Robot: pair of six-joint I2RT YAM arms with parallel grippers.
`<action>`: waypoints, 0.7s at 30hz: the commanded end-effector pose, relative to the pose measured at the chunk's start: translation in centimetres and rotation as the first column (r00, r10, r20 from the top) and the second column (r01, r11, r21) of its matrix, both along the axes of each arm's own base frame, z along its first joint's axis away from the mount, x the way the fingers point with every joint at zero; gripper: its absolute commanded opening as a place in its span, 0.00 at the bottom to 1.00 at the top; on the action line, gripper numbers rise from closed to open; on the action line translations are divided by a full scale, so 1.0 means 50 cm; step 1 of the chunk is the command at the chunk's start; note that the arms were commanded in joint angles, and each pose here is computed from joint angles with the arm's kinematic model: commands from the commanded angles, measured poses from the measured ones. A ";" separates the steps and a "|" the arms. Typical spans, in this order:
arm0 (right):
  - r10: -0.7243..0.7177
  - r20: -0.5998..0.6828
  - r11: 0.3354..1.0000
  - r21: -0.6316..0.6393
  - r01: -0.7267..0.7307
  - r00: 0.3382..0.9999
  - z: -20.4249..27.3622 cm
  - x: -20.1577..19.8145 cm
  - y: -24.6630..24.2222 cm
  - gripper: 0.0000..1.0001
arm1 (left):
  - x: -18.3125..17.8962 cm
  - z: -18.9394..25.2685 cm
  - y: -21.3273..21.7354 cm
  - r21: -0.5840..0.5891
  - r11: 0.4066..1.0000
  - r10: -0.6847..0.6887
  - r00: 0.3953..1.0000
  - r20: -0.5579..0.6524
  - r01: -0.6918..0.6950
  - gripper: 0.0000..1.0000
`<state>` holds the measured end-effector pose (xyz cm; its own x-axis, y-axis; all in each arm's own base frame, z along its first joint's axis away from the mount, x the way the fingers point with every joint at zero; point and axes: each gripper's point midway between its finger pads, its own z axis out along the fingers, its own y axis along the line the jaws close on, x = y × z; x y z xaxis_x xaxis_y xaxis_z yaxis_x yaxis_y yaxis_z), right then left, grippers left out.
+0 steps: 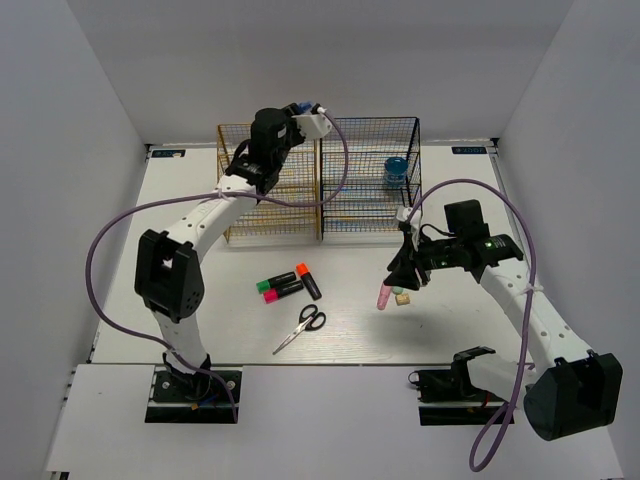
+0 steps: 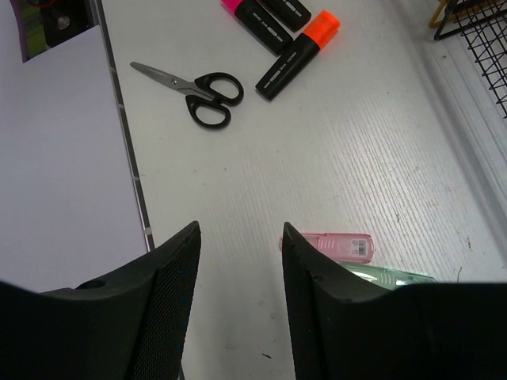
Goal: Sort the stationery into containers
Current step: Place the stationery into the container
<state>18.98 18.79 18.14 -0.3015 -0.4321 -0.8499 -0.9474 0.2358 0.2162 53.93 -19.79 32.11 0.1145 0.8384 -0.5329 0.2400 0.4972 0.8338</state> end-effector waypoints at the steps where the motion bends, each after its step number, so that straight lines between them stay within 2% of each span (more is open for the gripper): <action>1: 0.000 0.028 1.000 0.002 0.000 1.000 -0.001 0.009 -0.002 0.49 | 0.007 0.043 0.020 -0.043 0.999 -0.006 0.999 0.051 0.009 0.00; 6: -0.023 0.016 1.000 0.001 0.023 1.000 -0.002 0.017 -0.009 0.49 | 0.032 0.009 0.036 -0.061 0.997 0.040 0.997 0.063 -0.036 0.00; 9: -0.011 0.016 1.000 0.005 0.011 1.000 0.001 0.011 -0.004 0.49 | 0.049 0.023 0.051 -0.091 0.993 0.079 0.991 0.106 -0.070 0.00; 14: -0.016 0.005 1.000 0.017 0.016 1.000 0.002 0.013 -0.006 0.49 | 0.067 0.016 0.073 -0.149 0.984 0.115 0.989 0.095 -0.100 0.00; 21: -0.018 0.001 1.000 0.025 0.018 1.000 0.004 0.013 -0.008 0.49 | 0.073 -0.019 0.087 -0.146 0.981 0.137 0.988 0.072 -0.125 0.04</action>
<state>19.64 18.16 18.01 -0.3193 -0.4238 -0.8476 -0.9381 0.2682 0.2193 57.64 -16.25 28.64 0.0320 0.7968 -0.6034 0.1692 0.5907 0.7890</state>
